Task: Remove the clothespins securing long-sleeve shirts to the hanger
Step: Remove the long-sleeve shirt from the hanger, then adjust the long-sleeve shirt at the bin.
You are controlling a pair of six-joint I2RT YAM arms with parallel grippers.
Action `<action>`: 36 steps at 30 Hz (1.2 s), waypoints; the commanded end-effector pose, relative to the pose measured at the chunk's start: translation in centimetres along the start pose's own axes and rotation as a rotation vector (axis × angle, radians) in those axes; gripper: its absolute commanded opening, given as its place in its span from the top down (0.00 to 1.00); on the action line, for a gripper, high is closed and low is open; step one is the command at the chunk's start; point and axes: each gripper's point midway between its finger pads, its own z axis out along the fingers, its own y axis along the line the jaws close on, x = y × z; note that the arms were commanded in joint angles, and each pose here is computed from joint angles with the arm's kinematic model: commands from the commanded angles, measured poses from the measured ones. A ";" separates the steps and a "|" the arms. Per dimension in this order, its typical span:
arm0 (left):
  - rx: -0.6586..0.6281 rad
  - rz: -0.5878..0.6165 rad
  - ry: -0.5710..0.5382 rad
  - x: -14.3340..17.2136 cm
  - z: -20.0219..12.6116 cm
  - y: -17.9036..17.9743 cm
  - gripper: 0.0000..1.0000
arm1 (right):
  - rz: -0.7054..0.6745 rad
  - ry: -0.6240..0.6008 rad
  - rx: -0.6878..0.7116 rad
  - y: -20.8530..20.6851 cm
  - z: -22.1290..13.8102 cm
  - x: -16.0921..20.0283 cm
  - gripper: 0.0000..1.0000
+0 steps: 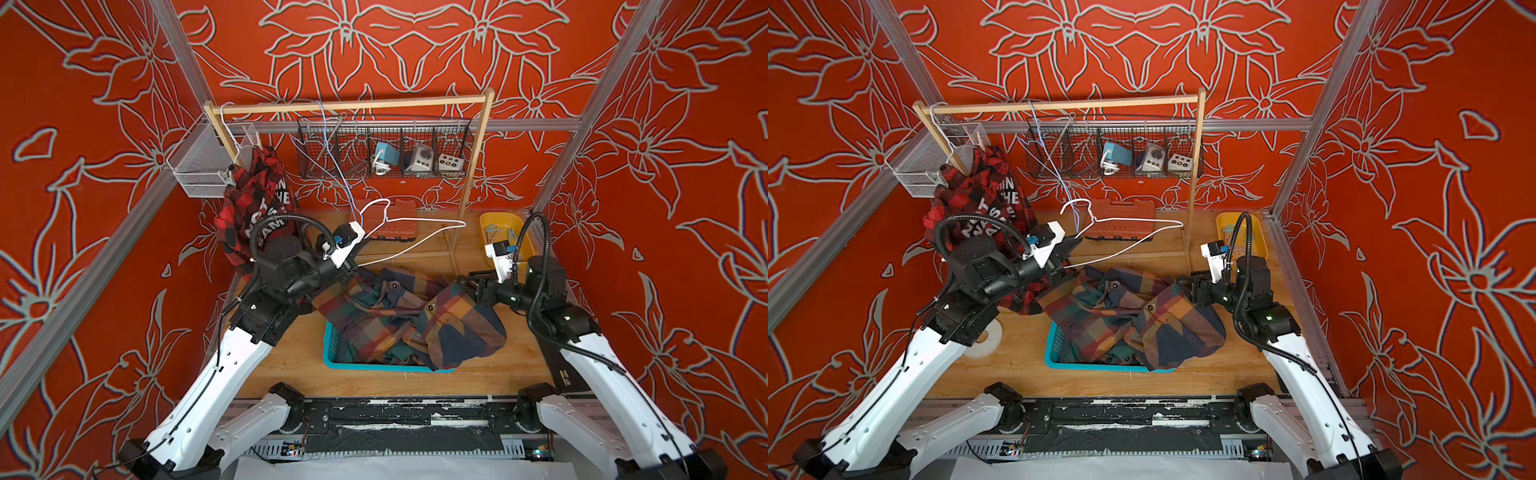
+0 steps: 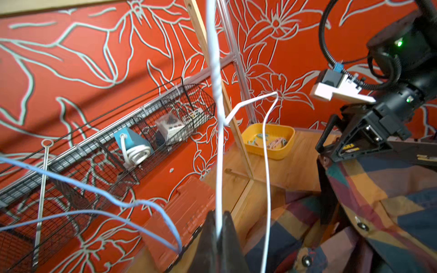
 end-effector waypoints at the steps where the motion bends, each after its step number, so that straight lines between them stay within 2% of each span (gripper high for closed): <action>1: 0.022 -0.006 -0.104 -2.7 0.1 0.1 1.00 | 0.169 0.093 0.172 -3.2 -1.8 3.2 0.37; 8: 0.045 -0.027 -0.140 -3.4 0.6 0.0 1.00 | 0.311 0.111 0.166 -3.5 -3.7 8.4 0.32; 10: 0.058 -0.034 -0.153 -3.6 0.6 -0.1 1.00 | 0.347 0.107 0.102 -2.9 -3.1 9.3 0.32; 13: 0.073 -0.050 -0.165 -3.7 0.6 -0.4 1.00 | 0.401 0.032 -0.124 -0.7 -1.5 8.7 0.35; 14: 0.077 -0.055 -0.167 -3.7 0.5 -0.5 1.00 | 0.403 0.002 -0.184 0.0 -1.3 8.2 0.44; 15: 0.081 -0.062 -0.167 -3.7 0.5 -0.6 1.00 | 0.396 -0.008 -0.206 0.4 -1.2 7.9 0.58; 18: 0.080 -0.070 -0.172 -3.7 0.2 -0.7 1.00 | 0.317 -0.011 -0.231 1.8 -1.5 6.6 0.89; 20: 0.076 -0.076 -0.174 -3.6 0.1 -0.7 1.00 | 0.276 -0.023 -0.276 3.2 -1.4 5.3 1.00; 23: 0.066 -0.086 -0.169 -3.3 0.1 -0.6 1.00 | 0.191 0.013 -0.289 5.2 0.0 4.4 1.00; 29: 0.075 -0.114 -0.157 -3.1 0.2 -0.4 1.00 | 0.098 0.106 -0.253 7.7 5.7 5.1 1.00; 34: 0.075 -0.122 -0.156 -2.8 0.1 -0.3 1.00 | 0.040 0.189 -0.172 8.5 10.9 7.3 1.00; 36: 0.074 -0.127 -0.156 -2.7 0.1 -0.2 1.00 | 0.044 0.261 -0.132 8.2 13.2 9.6 1.00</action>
